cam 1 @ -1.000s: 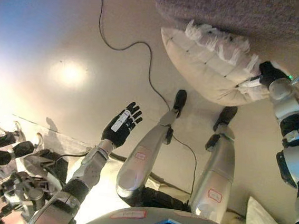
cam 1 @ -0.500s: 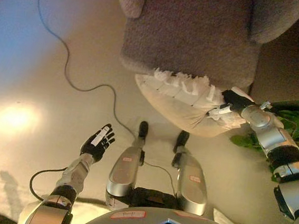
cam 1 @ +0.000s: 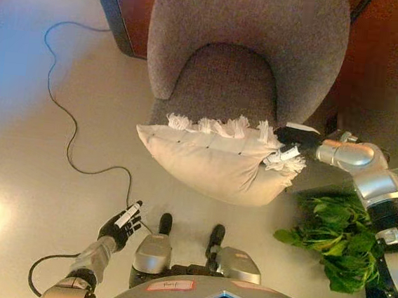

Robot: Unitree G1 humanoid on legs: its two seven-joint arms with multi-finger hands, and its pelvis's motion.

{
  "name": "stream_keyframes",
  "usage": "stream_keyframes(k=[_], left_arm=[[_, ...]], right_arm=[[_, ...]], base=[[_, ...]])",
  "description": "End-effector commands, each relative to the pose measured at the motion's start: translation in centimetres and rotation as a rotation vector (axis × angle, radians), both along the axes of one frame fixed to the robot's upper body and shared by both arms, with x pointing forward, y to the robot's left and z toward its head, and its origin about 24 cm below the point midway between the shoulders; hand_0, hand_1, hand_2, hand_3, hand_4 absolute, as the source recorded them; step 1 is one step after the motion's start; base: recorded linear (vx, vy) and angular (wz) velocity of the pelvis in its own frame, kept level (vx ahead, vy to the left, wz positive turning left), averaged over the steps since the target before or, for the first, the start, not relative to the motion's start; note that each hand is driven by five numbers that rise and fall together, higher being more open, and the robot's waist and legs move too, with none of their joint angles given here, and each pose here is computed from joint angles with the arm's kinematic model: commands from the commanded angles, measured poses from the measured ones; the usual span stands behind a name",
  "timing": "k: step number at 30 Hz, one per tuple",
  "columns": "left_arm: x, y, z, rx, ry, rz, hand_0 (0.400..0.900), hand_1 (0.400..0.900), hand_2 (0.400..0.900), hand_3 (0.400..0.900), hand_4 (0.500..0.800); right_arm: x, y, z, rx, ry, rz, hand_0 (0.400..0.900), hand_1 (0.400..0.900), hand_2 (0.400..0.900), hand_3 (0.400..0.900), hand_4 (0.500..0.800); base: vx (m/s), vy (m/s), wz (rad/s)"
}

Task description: Pick up the pillow and put it on the sofa.

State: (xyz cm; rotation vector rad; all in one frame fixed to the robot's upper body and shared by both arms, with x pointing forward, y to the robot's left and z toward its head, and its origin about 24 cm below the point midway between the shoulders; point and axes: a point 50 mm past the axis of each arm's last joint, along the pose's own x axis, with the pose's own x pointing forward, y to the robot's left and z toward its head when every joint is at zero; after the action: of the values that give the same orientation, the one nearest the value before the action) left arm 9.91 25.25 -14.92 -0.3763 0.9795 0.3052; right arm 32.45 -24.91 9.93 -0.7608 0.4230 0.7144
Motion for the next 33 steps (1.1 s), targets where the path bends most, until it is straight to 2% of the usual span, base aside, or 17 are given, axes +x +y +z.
stream_keyframes(k=[1, 9, 14, 19, 28, 33], left_arm=[[-1.6, 1.7, 0.0, 0.072, 0.076, -0.067, 0.900, 0.900, 0.900, 0.900, 0.800], [-3.2, 1.7, -0.3, 0.080, 0.131, -0.092, 0.900, 0.900, 0.900, 0.900, 0.800], [-3.7, 1.8, -0.4, 0.088, 0.143, -0.104, 0.900, 0.900, 0.900, 0.900, 0.800], [-4.0, 1.9, -0.3, 0.094, 0.134, -0.133, 0.900, 0.900, 0.900, 0.900, 0.800], [-2.4, 2.2, 0.3, 0.103, 0.073, -0.187, 0.900, 0.900, 0.900, 0.900, 0.800], [-0.3, 2.3, 1.0, 0.095, -0.014, -0.192, 0.900, 0.900, 0.900, 0.900, 0.800]], right_arm=[[3.4, 2.5, 12.1, 0.252, -0.307, 0.125, 0.400, 0.400, 0.400, 0.400, 0.500], [5.6, -1.1, 16.4, 0.323, -0.342, -0.110, 0.400, 0.400, 0.400, 0.400, 0.500], [5.8, -3.2, 15.9, 0.330, -0.288, -0.227, 0.400, 0.400, 0.400, 0.400, 0.500], [5.9, -3.9, 14.8, 0.364, -0.235, -0.288, 0.400, 0.400, 0.400, 0.400, 0.500], [5.8, -4.5, 13.6, 0.441, -0.176, -0.355, 0.400, 0.400, 0.400, 0.400, 0.500], [5.6, -6.1, 13.7, 0.463, -0.198, -0.480, 0.400, 0.400, 0.400, 0.400, 0.500]], base=[[0.097, 0.024, 0.16], [0.102, 0.022, 0.25], [0.063, 0.007, 0.21], [0.060, -0.021, 0.18], [-0.011, -0.053, 0.14], [-0.113, -0.059, 0.05]])
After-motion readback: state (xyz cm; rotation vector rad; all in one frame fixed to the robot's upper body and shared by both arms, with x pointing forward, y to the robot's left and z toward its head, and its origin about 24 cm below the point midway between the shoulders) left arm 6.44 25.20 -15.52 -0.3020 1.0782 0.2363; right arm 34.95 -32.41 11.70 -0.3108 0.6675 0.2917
